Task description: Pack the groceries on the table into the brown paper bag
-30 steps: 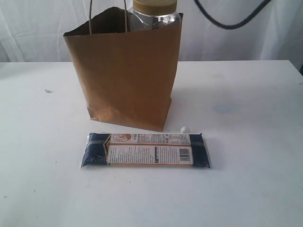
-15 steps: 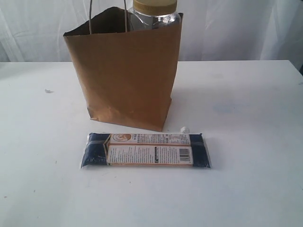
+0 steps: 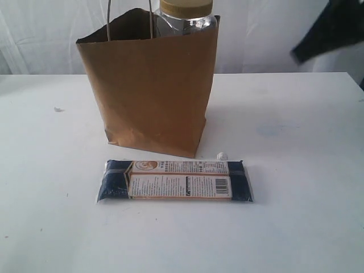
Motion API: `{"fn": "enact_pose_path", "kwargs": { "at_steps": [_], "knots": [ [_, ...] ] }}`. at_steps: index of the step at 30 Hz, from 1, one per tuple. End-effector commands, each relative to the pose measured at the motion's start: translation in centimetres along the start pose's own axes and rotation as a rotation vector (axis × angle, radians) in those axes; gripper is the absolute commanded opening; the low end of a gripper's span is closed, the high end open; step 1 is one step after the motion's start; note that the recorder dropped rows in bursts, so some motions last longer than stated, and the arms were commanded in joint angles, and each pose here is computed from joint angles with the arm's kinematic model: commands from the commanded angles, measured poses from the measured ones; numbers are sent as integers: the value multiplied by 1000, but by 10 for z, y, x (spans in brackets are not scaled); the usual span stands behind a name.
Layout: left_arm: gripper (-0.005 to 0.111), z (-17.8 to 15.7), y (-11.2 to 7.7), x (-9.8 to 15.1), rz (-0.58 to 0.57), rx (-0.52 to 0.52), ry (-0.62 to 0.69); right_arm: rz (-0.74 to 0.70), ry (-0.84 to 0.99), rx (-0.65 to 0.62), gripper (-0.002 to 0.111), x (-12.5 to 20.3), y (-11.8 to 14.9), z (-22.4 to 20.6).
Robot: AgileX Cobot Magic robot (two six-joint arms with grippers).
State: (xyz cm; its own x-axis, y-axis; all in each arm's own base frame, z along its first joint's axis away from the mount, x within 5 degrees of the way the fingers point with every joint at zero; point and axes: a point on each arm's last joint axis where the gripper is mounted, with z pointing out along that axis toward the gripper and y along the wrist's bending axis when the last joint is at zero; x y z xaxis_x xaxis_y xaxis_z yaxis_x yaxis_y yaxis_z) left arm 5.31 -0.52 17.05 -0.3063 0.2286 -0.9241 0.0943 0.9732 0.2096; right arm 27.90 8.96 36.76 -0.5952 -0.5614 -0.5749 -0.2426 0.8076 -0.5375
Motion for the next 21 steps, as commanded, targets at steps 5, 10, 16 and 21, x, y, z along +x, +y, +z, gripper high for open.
{"fn": "enact_pose_path", "kwargs": {
  "at_steps": [5,10,16,21],
  "knots": [
    [0,0,-1,1,0,7,-5,72,345,-401,3,33,70,124],
    [0,0,-1,1,0,7,-5,84,291,-479,20,32,96,158],
    [0,0,-1,1,0,7,-5,111,204,-485,33,29,108,177],
    [0,0,-1,1,0,7,-5,146,160,-561,33,25,117,179]
  ]
}}
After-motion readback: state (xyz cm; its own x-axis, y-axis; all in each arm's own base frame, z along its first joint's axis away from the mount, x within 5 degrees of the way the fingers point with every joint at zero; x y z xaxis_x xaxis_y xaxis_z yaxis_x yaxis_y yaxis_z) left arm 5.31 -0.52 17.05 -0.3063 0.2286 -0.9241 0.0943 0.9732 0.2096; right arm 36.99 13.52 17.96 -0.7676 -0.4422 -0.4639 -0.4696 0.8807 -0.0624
